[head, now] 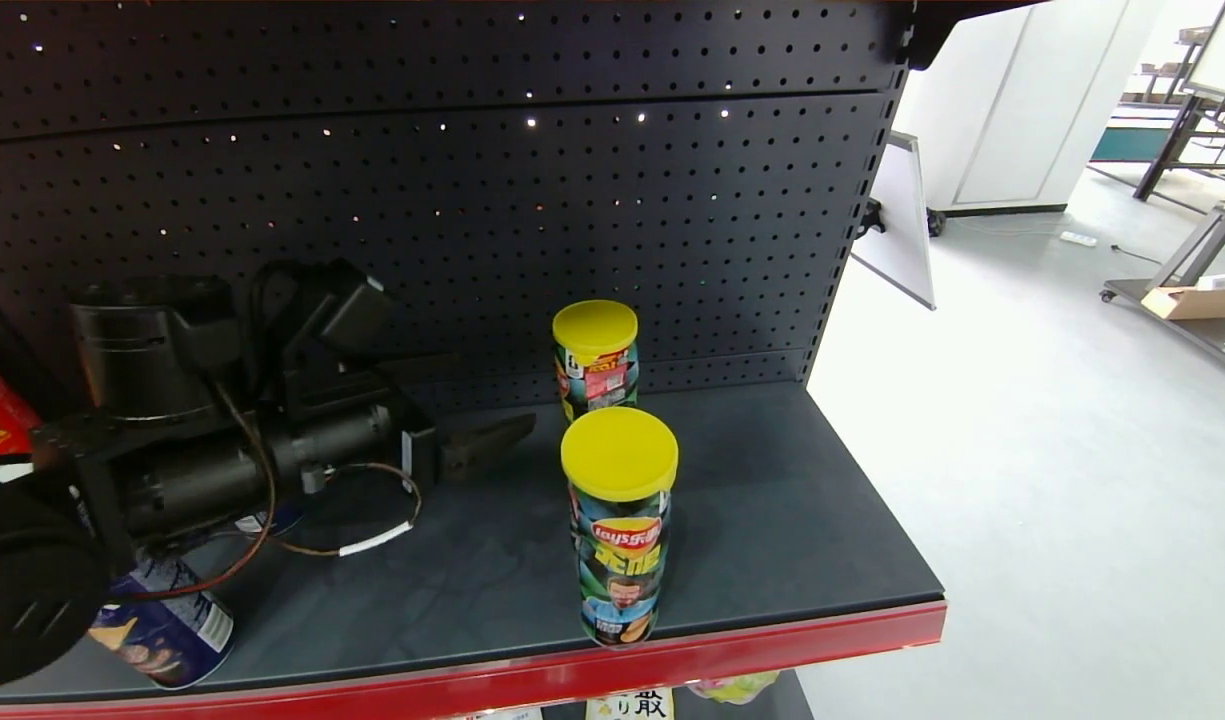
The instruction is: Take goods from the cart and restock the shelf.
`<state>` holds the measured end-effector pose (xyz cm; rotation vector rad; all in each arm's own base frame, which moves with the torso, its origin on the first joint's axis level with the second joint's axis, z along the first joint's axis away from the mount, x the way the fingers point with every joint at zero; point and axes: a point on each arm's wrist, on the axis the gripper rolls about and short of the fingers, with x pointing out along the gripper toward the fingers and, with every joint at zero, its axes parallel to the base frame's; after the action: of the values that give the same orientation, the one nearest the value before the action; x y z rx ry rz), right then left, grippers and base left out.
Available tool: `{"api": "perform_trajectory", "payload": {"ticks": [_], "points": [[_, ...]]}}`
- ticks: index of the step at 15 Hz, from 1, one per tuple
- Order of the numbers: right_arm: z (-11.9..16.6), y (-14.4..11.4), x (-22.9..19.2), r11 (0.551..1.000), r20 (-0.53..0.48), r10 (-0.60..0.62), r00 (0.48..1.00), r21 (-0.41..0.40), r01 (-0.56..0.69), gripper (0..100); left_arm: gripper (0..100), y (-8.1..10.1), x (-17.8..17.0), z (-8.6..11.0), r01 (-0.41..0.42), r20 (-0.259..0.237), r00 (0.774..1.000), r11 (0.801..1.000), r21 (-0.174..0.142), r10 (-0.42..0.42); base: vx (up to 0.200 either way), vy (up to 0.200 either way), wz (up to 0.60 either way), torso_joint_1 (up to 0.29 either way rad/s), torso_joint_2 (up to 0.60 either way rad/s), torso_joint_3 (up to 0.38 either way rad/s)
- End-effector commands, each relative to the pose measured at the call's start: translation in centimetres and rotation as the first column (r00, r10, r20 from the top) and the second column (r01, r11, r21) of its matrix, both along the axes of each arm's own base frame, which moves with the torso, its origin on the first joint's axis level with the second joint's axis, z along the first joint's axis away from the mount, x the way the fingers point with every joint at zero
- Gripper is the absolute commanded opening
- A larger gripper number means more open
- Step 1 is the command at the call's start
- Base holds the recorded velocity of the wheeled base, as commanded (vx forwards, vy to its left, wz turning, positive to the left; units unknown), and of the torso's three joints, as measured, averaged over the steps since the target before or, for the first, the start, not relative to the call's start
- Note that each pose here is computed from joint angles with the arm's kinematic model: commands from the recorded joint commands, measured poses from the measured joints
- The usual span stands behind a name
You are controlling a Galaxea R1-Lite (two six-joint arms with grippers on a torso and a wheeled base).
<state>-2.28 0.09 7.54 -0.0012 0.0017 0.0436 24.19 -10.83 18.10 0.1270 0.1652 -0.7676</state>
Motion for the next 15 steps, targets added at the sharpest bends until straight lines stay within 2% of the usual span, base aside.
{"api": "perform_trajectory", "payload": {"ticks": [1, 2, 4, 6, 7, 8, 10, 11, 12, 13, 14, 15], "points": [[0.0, 0.0, 0.0, 1.0, 0.0, 0.001, 1.0, 0.0, -0.001, 100, 100, 2.8, -6.4, 3.3, -0.039, 0.065, 0.997, 0.999, -0.024, 0.04, 0.0, 0.0, 0.0, 0.0, 0.0, 0.0], [0.0, 0.0, 0.0, 1.0, 0.002, 0.001, 1.0, 0.0, -0.001, 100, 100, 3.9, -9.2, 4.2, -0.039, 0.052, 0.998, 0.999, -0.017, 0.04, 0.0, 0.0, 0.0, 0.0, 0.0, 0.0], [0.0, 0.0, 0.0, 1.0, 0.0, 0.001, 1.0, 0.0, -0.001, 100, 100, 5.9, -14.0, 4.8, -0.041, 0.007, 0.999, 0.999, 0.003, 0.041, 0.0, 0.0, 0.0, 0.0, 0.0, 0.0], [0.0, 0.0, 0.0, 1.0, 0.0, 0.001, 1.0, 0.0, -0.001, 100, 100, 7.9, -18.7, 4.1, -0.054, 0.0, 0.999, 0.999, 0.002, 0.054, 0.0, 0.0, 0.0, 0.0, 0.0, 0.0], [0.0, 0.0, 0.0, 1.0, 0.002, 0.001, 1.0, 0.0, -0.001, 100, 100, 8.5, -19.9, 3.7, -0.078, 0.004, 0.997, 0.997, 0.002, 0.078, 0.0, 0.0, 0.0, 0.0, 0.0, 0.0], [0.0, 0.0, 0.0, 1.0, 0.0, 0.001, 1.0, 0.0, -0.001, 100, 100, 9.6, -22.5, 2.6, -0.147, 0.022, 0.989, 0.989, 0.0, 0.147, 0.0, 0.0, 0.0, 0.0, 0.0, 0.0], [0.0, 0.0, 0.0, 1.0, 0.0, 0.001, 1.0, 0.0, -0.001, 100, 100, 10.4, -24.9, 1.5, -0.295, -0.001, 0.956, 0.955, 0.013, 0.295, 0.0, 0.0, 0.0, 0.0, 0.0, 0.0], [0.0, 0.0, 0.0, 1.0, 0.0, 0.001, 1.0, 0.0, -0.001, 100, 100, 10.7, -26.6, 0.9, -0.378, -0.034, 0.925, 0.926, 0.013, 0.378, 0.0, 0.0, 0.0, 0.0, 0.0, 0.0], [0.0, 0.0, 0.0, 1.0, 0.0, 0.001, 1.0, 0.0, -0.001, 100, 100, 10.8, -27.8, 0.3, -0.427, -0.064, 0.902, 0.904, 0.016, 0.427, 0.0, 0.0, 0.0, 0.0, 0.0, 0.0], [0.0, 0.0, 0.0, 1.0, 0.0, 0.001, 1.0, 0.0, -0.001, 100, 100, 10.9, -28.4, -0.4, -0.496, -0.077, 0.866, 0.869, 0.009, 0.495, 0.0, 0.0, 0.0, 0.0, 0.0, 0.0], [0.0, 0.0, 0.0, 1.0, 0.0, 0.001, 1.0, 0.0, -0.001, 100, 100, 10.9, -28.8, -0.9, -0.54, -0.081, 0.84, 0.842, -0.018, 0.537, 0.0, 0.0, 0.0, 0.0, 0.0, 0.0], [0.0, 0.0, 0.0, 1.0, 0.0, 0.001, 1.0, 0.0, -0.001, 100, 100, 11.0, -29.2, -1.7, -0.542, -0.06, 0.84, 0.839, -0.05, 0.539, 0.0, 0.0, 0.0, 0.0, 0.0, 0.0]]}}
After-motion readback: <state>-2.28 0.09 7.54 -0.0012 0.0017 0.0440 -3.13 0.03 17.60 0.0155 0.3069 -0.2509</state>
